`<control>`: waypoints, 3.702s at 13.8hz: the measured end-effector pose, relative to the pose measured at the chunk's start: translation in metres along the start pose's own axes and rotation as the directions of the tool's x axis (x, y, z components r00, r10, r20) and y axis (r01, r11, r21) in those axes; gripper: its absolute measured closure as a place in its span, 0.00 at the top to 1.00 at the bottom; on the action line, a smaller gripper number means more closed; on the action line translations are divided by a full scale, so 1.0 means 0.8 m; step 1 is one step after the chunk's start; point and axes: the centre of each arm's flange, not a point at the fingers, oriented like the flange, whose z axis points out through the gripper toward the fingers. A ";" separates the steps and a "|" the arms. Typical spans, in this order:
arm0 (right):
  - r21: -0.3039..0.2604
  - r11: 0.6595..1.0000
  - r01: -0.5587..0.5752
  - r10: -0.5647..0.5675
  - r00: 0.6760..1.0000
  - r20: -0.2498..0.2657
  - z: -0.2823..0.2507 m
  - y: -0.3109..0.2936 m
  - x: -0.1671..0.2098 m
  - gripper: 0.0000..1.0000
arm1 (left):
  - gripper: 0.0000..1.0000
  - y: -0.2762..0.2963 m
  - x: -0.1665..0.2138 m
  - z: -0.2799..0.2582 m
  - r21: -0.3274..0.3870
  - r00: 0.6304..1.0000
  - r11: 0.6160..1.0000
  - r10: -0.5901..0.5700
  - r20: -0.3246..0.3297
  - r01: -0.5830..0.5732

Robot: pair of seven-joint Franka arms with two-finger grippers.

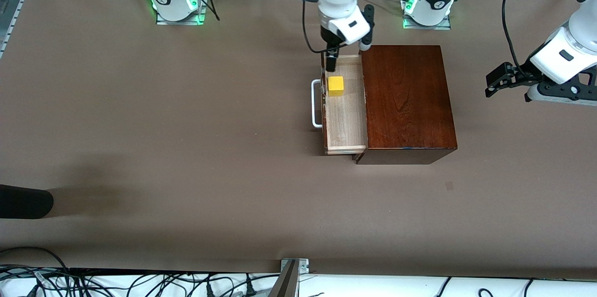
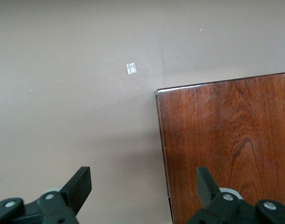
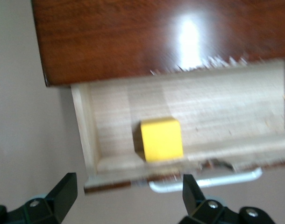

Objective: Open drawer, take yellow block, close drawer
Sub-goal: 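Move the right gripper over the yellow cube in the drawer, then lower the right gripper and grasp the yellow cube, then lift the yellow cube out and carry it away with the right gripper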

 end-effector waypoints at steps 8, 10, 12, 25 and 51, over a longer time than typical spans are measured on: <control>-0.042 0.983 0.180 -0.179 0.983 0.031 0.076 0.007 0.016 1.00 | 1.00 0.008 -0.001 -0.004 0.000 1.000 1.000 0.011 -0.003 -0.011; -0.044 0.982 0.184 -0.182 0.983 0.032 0.076 0.009 0.015 1.00 | 1.00 0.009 -0.001 -0.004 0.000 1.000 1.000 0.013 -0.003 -0.013; -0.045 0.982 0.183 -0.181 0.983 0.035 0.079 0.011 0.014 1.00 | 1.00 0.009 -0.001 -0.004 0.000 1.000 1.000 0.013 -0.003 -0.013; -0.066 0.985 0.160 -0.161 0.987 -0.001 0.117 0.035 0.012 0.94 | 1.00 0.009 -0.001 -0.006 0.000 1.000 1.000 0.013 -0.006 -0.013; 0.001 0.773 -0.634 0.634 0.773 0.033 -0.152 0.338 -0.430 0.55 | 1.00 0.149 -0.020 0.005 -0.060 0.968 0.975 0.222 0.120 -0.216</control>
